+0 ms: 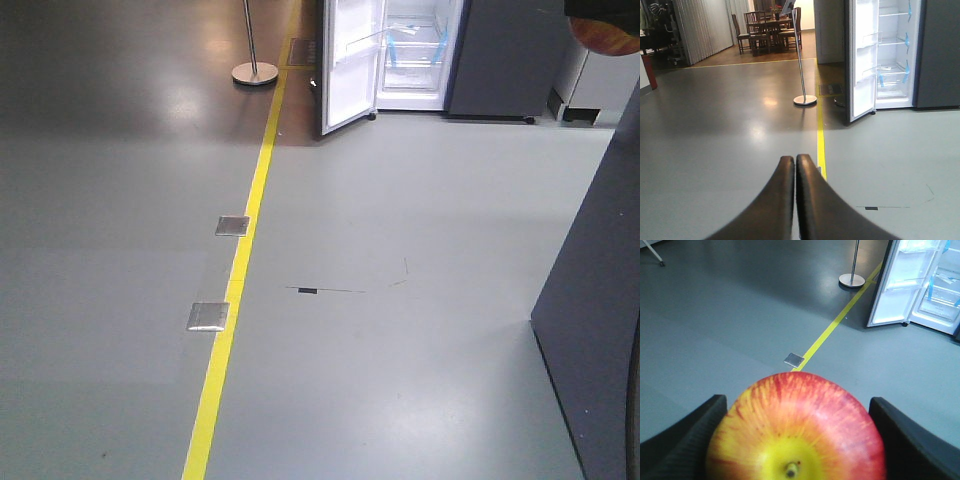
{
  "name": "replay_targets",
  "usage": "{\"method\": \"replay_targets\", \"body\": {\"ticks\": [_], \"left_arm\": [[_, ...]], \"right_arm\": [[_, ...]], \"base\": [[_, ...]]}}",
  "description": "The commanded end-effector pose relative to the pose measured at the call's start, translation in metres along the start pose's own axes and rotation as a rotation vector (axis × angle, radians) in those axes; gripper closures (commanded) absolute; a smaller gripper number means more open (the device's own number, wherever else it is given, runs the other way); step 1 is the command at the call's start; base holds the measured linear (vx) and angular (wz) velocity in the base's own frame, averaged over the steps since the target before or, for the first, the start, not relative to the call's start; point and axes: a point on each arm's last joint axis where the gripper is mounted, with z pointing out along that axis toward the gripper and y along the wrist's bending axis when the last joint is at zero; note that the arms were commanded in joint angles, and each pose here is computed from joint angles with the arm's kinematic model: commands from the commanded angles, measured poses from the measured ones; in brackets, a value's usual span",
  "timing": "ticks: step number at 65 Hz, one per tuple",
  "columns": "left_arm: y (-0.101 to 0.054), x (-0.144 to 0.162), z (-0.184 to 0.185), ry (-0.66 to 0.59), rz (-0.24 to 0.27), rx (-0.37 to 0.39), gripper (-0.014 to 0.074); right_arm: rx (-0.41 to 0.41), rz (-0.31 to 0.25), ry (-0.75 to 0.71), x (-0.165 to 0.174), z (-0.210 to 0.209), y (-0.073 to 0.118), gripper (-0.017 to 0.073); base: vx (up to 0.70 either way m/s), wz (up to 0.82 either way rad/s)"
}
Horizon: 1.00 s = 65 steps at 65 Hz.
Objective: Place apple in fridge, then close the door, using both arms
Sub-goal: 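Drive toward the open refrigerator along the yellow floor line, then continue driving up to the open refrigerator door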
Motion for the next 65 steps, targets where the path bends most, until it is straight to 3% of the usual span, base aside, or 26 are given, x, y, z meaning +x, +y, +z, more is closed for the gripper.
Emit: {"method": "replay_targets", "body": {"ticks": [1,65], "left_arm": [[-0.0014,-0.0134,-0.0029,-0.1,-0.009,0.02,0.0601],[-0.0014,-0.0134,-0.0029,-0.1,-0.009,0.02,0.0601]], "right_arm": [[0.031,-0.006,-0.123,-0.0191,-0.019,0.0061,0.044],[0.031,-0.006,-0.123,-0.0191,-0.019,0.0061,0.044]], "base": [[0.17,-0.01],[0.18,-0.02]]}}
